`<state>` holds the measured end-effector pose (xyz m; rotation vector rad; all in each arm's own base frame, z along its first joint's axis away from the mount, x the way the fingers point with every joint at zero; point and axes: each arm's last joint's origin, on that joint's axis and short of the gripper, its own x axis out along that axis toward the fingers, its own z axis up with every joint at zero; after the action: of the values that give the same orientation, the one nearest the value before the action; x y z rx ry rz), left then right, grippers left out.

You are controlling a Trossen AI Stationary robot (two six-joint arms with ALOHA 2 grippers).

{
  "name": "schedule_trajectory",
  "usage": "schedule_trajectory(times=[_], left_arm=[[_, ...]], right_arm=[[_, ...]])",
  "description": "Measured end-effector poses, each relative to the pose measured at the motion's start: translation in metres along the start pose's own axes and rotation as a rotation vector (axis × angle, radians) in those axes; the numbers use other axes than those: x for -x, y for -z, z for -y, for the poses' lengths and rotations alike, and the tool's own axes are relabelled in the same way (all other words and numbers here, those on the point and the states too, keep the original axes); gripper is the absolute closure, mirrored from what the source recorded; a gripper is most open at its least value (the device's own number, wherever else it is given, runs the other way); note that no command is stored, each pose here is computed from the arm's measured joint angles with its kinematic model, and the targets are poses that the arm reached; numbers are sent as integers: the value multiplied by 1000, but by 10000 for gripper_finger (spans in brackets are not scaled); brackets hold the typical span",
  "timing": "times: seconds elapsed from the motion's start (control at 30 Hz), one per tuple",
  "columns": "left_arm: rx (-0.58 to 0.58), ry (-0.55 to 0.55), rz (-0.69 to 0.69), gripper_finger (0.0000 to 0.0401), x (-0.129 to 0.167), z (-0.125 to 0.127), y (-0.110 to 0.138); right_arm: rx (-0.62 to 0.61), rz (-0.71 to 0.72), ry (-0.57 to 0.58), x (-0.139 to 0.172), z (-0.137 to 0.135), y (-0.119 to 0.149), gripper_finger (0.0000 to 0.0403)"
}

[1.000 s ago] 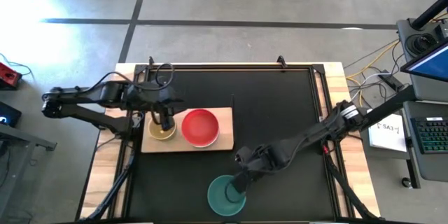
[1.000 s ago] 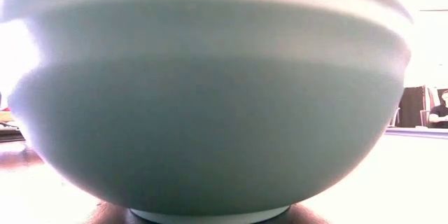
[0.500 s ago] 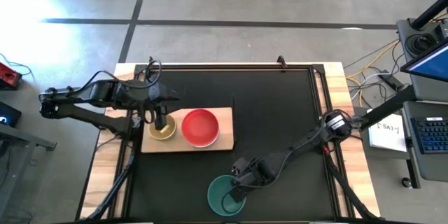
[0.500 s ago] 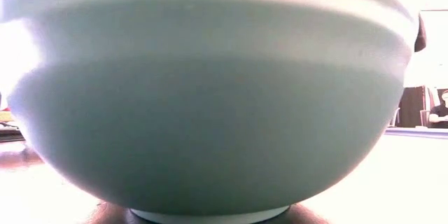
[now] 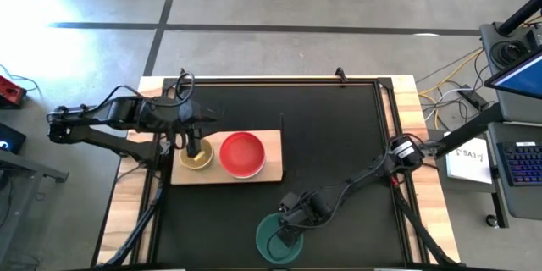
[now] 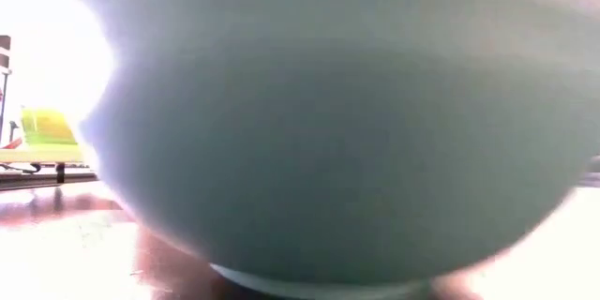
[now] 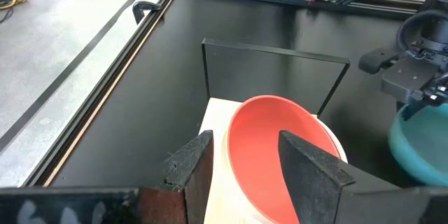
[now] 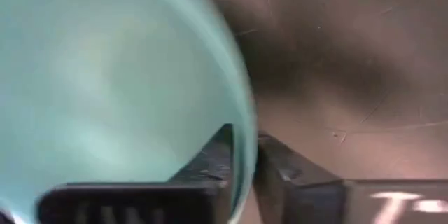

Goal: Place and stack bowls onto a shelf
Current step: Stack the large green bowl on top of the large orange bowl on the shelf

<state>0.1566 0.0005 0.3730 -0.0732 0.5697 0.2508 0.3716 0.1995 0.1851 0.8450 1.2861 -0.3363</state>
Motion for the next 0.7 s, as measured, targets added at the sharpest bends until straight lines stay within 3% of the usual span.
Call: schedule_trajectory(times=[0.07, 0.33, 0.6, 0.7], left_arm=[[0, 0, 1, 256, 0, 0, 0], [1, 1, 4, 256, 1, 0, 0], [2, 2, 7, 256, 2, -1, 0], [3, 2, 10, 256, 3, -1, 0]], right_arm=[[1, 4, -2, 0, 0, -1, 386], [75, -8, -80, 12, -11, -8, 394], [257, 132, -216, 58, -44, -29, 394], [327, 216, -217, 82, -52, -41, 394]])
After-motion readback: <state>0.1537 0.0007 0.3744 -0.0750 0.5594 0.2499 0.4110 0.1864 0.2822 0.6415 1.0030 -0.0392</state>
